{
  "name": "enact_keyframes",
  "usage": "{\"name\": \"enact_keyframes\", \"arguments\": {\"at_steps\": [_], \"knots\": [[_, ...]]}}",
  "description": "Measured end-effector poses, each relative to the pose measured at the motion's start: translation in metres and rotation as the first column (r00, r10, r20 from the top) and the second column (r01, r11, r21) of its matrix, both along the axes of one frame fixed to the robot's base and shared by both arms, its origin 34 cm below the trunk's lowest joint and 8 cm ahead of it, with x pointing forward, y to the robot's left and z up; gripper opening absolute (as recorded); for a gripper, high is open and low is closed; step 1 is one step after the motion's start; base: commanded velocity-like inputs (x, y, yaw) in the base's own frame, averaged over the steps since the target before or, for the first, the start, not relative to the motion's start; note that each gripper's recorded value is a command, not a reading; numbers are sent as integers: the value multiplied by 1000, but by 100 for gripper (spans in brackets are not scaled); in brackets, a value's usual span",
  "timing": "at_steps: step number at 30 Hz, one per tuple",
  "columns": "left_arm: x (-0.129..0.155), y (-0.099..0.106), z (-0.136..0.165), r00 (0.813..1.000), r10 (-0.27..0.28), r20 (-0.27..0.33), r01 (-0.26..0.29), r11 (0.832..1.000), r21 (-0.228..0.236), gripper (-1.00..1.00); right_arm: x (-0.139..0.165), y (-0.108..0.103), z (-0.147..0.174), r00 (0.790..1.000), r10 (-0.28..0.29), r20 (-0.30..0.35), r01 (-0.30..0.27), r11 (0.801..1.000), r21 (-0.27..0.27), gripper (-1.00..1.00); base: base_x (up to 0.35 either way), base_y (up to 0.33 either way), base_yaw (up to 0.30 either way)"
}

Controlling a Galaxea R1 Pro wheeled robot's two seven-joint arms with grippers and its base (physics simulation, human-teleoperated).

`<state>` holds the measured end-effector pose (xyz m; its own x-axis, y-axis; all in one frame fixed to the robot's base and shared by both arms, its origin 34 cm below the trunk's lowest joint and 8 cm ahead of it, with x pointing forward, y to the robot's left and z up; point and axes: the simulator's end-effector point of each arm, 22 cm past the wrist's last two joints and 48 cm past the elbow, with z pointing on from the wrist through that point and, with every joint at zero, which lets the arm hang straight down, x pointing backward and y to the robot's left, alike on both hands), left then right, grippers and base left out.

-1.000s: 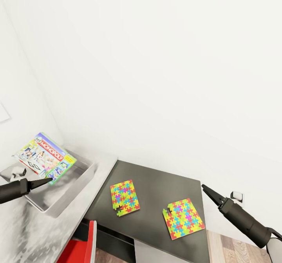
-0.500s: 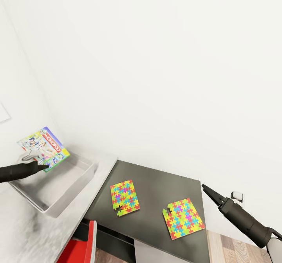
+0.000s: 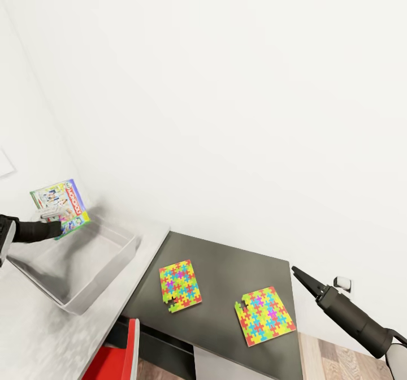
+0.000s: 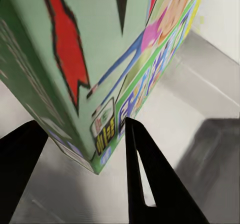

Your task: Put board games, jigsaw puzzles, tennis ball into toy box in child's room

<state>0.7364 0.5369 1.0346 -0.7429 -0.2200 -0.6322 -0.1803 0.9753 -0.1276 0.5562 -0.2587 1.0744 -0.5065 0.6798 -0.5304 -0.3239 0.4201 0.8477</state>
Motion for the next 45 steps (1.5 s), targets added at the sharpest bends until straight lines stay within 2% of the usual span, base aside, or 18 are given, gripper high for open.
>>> {"name": "enact_keyframes", "arguments": {"at_steps": [4,8,14,18,27,33,37,38,39,41,45], "knots": [[3,8,-2,1000,6,-7,-5,997,80,-100,0,0,0,1000,0,0,0,1000,2,100,0,0,0],[3,11,-8,1000,0,-18,2,993,115,-100,0,1,0,1000,0,0,0,1000,2,100,0,0,0],[-4,28,-21,999,0,-54,11,978,206,-100,0,0,0,1000,-1,0,1,1000,1,100,0,0,0],[-9,33,-39,997,-12,-73,28,973,229,-100,0,0,0,1000,-1,1,1,1000,1,100,0,0,0],[-10,37,-43,997,-23,-73,40,969,242,-100,0,3,3,1000,5,8,-5,1000,2,100,0,0,0],[-11,32,-42,997,-45,-68,58,978,202,-100,0,3,3,1000,7,9,-7,1000,2,100,0,0,0],[-15,15,-43,992,-100,-72,107,989,106,-100,-1,3,3,1000,8,9,-8,1000,1,100,0,0,0],[-16,6,-43,990,-120,-74,125,990,64,-100,-1,3,3,1000,8,9,-8,1000,1,100,0,0,0],[-17,3,-43,989,-131,-76,134,990,48,-100,-1,3,3,1000,8,9,-8,1000,1,100,0,0,0],[-20,-10,-43,984,-159,-78,159,987,-12,-100,-1,3,3,1000,8,9,-8,1000,1,100,0,0,0],[-22,-25,-41,978,-196,-66,190,978,-82,-100,-1,2,3,1000,8,9,-8,1000,0,100,0,0,0]]}}
